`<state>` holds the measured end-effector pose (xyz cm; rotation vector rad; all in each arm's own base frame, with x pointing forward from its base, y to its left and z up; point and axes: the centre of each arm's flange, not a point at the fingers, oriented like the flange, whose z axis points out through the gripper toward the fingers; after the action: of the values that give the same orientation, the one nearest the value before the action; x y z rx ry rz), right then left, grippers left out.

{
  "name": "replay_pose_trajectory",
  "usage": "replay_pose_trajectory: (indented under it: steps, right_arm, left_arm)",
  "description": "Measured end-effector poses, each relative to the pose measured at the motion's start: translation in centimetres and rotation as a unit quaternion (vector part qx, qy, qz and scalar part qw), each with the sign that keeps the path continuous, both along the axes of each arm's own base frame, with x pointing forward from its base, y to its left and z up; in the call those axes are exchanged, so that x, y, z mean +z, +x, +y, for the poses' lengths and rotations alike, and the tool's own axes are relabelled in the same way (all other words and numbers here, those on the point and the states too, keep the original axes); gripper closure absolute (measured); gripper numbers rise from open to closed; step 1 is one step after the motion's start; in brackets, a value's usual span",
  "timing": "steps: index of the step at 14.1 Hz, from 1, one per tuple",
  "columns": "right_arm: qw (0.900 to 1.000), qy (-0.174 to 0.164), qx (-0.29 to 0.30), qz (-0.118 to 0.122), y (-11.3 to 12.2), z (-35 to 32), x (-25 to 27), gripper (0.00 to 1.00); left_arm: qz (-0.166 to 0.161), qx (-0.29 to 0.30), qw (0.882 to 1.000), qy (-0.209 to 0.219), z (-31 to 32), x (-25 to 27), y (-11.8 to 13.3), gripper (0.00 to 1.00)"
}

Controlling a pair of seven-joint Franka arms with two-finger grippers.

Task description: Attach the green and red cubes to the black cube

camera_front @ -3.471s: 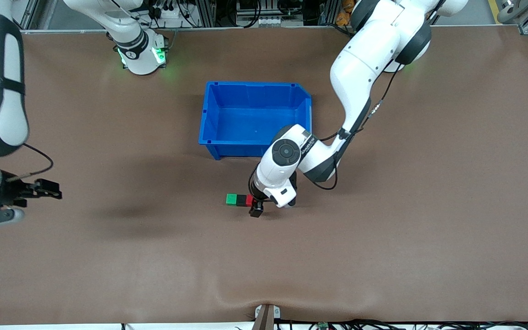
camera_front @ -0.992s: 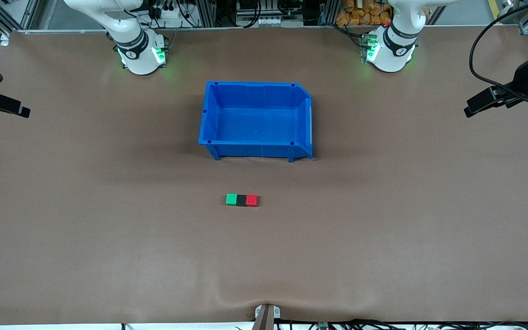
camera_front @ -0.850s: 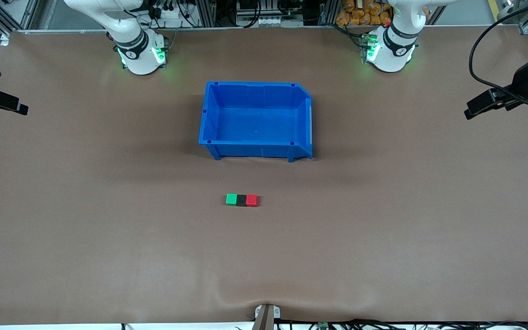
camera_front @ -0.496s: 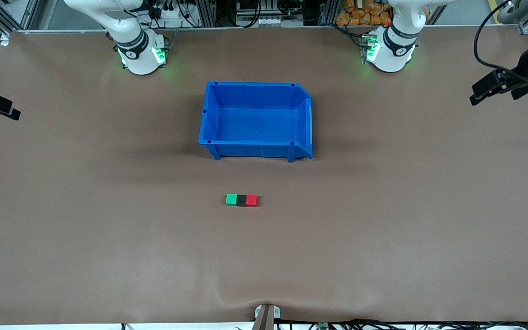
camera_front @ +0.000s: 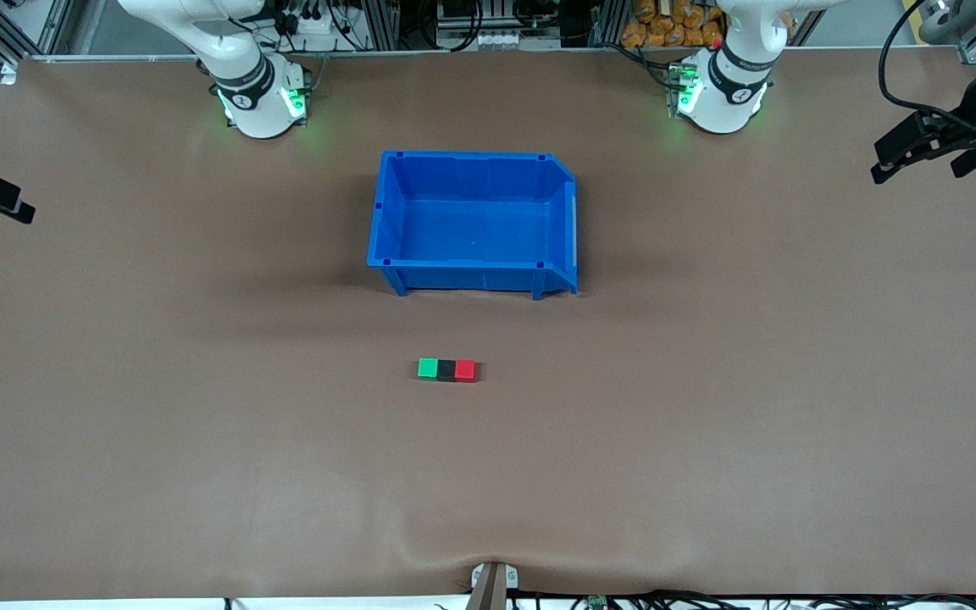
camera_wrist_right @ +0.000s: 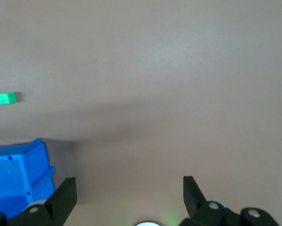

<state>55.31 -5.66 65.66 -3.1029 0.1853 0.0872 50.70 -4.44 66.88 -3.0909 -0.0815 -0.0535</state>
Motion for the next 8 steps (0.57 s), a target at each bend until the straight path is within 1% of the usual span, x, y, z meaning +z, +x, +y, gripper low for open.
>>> replay_pose_trajectory:
  steps: [8]
  right_arm:
    - [1.0, 0.0, 0.011, 0.002, 0.1, 1.0, -0.1, 0.0]
  left_arm:
    - [-0.004, 0.0, 1.0, 0.0, 0.0, 0.3, 0.0, 0.0]
